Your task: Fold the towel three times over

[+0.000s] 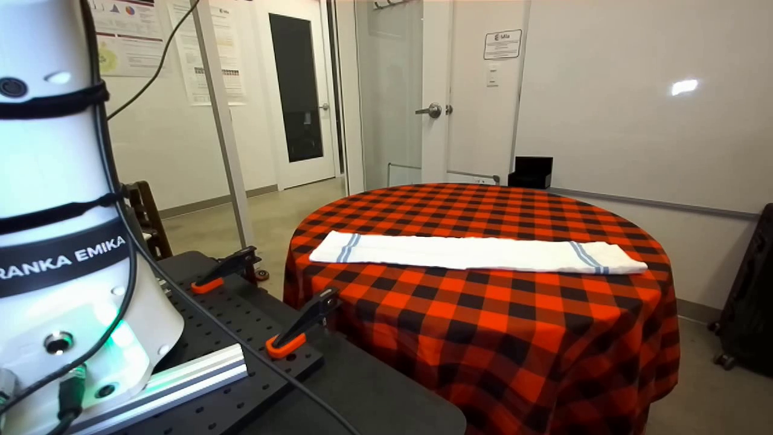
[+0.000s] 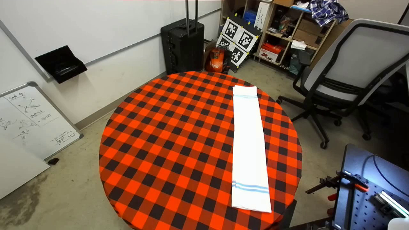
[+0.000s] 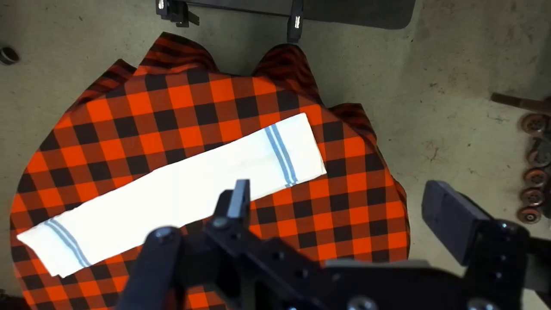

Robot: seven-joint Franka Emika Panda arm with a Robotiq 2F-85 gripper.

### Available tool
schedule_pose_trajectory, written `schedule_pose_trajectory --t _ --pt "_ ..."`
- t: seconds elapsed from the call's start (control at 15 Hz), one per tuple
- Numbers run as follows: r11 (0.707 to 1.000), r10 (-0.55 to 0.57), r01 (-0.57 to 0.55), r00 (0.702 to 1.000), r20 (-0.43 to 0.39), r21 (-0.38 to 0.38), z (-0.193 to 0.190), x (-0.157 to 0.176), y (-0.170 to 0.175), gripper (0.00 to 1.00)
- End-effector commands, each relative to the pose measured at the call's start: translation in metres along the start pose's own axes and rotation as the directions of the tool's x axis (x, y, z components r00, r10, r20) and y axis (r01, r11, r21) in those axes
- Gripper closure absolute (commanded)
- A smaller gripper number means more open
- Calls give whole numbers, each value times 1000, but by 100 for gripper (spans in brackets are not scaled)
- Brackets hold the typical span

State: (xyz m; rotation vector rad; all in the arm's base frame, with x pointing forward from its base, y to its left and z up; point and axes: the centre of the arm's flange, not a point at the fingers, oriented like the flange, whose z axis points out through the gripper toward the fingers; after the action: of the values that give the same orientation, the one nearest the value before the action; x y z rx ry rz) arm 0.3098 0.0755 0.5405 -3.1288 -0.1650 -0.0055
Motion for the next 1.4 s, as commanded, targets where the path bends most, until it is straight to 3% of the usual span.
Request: schedule_pose_trajectory --t 0.0,0.53,1.33 --pt "999 29 -29 1000 4 -23 19 19 -8 0" --pt "994 -73 74 997 10 -82 62 41 -24 0" --pt "985 45 -50 999 -31 -165 160 93 -20 0"
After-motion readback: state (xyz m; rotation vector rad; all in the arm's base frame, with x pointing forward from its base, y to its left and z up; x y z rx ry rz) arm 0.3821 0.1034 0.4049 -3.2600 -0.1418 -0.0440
